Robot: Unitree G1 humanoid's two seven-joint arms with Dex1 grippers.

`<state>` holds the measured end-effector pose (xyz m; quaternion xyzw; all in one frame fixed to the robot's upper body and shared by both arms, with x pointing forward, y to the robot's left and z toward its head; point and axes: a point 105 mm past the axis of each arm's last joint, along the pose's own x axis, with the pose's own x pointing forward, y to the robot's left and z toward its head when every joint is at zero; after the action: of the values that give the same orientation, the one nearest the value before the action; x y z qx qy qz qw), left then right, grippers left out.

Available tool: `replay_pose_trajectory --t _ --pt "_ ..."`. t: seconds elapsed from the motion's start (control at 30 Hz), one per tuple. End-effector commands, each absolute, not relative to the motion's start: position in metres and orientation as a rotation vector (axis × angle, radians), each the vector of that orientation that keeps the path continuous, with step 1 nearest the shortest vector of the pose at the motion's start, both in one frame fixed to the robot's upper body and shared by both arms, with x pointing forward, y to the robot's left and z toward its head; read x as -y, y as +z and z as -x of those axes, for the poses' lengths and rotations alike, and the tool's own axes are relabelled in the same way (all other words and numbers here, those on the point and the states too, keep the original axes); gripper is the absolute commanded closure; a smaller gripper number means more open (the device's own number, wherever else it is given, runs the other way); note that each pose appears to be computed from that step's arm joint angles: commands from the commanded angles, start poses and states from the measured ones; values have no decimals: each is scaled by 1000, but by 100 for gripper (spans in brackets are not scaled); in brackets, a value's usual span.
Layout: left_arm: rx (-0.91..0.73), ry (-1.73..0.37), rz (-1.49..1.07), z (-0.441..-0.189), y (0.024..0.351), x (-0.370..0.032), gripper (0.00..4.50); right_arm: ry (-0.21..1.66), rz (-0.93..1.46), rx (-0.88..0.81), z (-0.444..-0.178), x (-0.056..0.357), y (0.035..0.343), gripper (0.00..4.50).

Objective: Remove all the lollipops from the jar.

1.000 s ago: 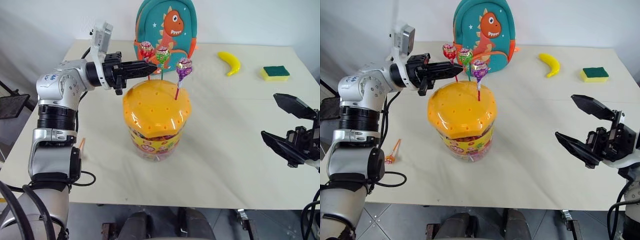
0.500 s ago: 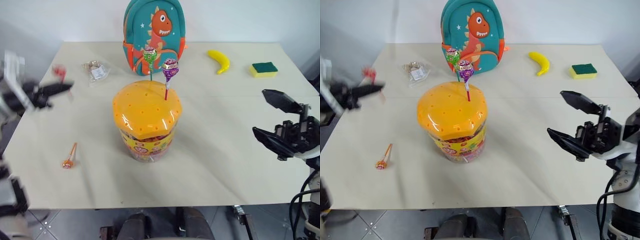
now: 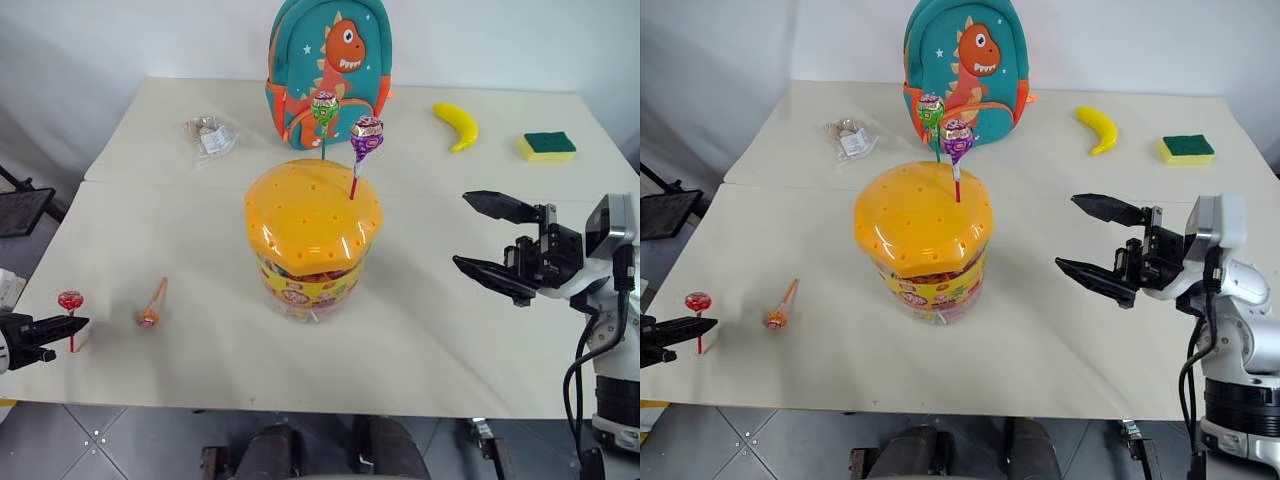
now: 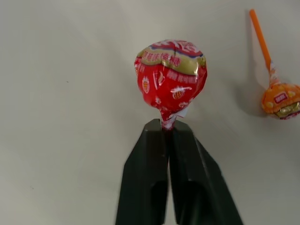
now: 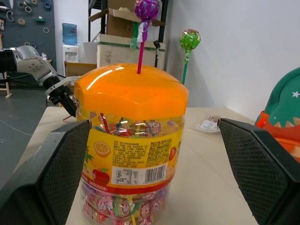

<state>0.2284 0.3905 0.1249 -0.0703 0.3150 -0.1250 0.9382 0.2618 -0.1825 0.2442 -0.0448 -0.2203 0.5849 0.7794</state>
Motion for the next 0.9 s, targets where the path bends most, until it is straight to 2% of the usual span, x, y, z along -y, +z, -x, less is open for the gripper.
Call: replay_pose_trajectory --t 0.03,0.23,0.33,0.4,0.47,0.53,0.67,0.77,0.9 --pt "-588 -256 169 -231 133 -388 287 1267 123 446 -257 184 243 0" --pt "-538 -300 180 -236 143 -381 98 1264 114 427 -257 181 249 0" --pt "-406 -388 123 -231 168 -383 5 1307 109 419 -253 170 260 0" --pt "-311 -469 58 -225 183 -381 5 1344 97 429 -248 163 265 0" --pt "-123 -571 17 -216 213 -375 5 1370 87 436 -247 150 273 0" --pt "-35 -662 -50 -210 229 -365 5 1384 66 451 -250 140 281 0" --pt "251 -841 -114 -215 277 -315 5 1451 33 437 -258 121 294 0" --pt "316 -1013 -85 -213 292 -271 5 1465 24 394 -266 102 300 0" --pt "349 -1122 -62 -214 297 -243 5 1491 8 390 -271 80 300 0"
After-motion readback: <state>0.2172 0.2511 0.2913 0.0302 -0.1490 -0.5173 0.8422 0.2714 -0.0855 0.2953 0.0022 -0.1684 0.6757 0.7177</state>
